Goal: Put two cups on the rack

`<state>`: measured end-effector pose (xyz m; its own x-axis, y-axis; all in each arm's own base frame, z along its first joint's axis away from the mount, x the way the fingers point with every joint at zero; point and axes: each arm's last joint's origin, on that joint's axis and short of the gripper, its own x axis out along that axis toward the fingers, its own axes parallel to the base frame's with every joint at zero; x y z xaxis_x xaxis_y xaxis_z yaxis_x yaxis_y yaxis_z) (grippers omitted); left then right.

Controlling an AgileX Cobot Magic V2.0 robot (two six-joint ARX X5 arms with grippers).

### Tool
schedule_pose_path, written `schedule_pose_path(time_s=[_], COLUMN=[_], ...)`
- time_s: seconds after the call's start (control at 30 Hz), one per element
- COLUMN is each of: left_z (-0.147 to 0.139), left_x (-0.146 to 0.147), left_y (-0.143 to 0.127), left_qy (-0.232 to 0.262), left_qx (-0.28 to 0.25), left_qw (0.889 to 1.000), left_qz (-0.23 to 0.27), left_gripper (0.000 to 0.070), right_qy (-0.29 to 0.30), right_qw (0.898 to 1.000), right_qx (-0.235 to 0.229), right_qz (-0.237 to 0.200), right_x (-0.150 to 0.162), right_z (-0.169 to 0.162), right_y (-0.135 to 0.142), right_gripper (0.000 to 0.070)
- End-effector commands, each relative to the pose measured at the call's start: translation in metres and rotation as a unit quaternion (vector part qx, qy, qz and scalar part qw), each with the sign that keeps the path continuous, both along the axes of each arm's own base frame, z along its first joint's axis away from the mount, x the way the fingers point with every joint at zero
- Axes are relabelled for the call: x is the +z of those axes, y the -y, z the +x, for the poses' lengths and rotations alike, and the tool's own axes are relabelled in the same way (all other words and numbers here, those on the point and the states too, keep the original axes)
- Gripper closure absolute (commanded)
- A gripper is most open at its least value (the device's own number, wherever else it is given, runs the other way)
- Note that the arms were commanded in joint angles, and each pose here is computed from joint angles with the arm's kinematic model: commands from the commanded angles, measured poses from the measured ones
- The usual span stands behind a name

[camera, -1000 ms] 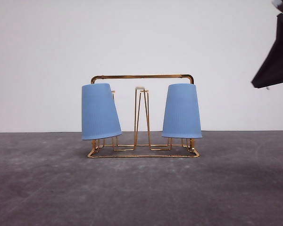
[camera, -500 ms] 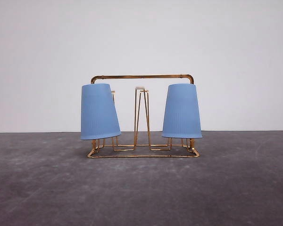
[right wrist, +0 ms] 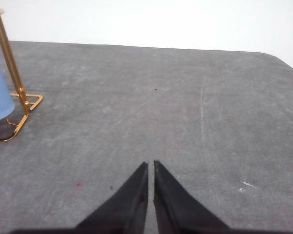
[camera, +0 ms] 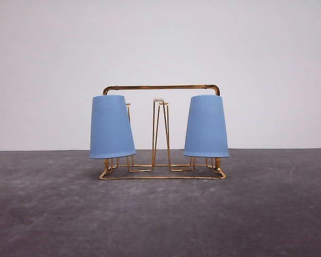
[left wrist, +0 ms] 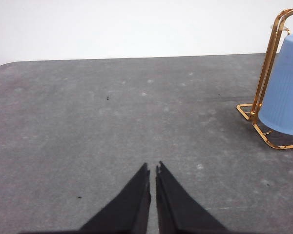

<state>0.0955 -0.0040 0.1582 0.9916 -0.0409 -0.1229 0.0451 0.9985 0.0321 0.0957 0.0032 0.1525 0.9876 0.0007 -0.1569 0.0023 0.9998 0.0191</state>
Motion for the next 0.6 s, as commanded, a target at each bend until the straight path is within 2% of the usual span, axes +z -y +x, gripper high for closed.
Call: schedule_pose_path(time_s=[0.0,0.57], left_z=[0.0008,0.0008], left_x=[-0.0038,-0.0038], left_y=[0.0002,0.0002], left_qy=[-0.002,-0.002], left_qx=[0.0,0.0], left_qw=[1.0,1.0], left_qz=[-0.004,-0.004], left_gripper=[0.07,0.07], right_qy=[0.005,0.005], right_qw=[1.0,1.0], right_qx=[-0.001,-0.001], right_qz=[0.007,0.007], right_x=[0.0,-0.0001], right_z=[0.0004,0.0004], right_y=[0.0,0.0], right_gripper=[0.0682,0.0682])
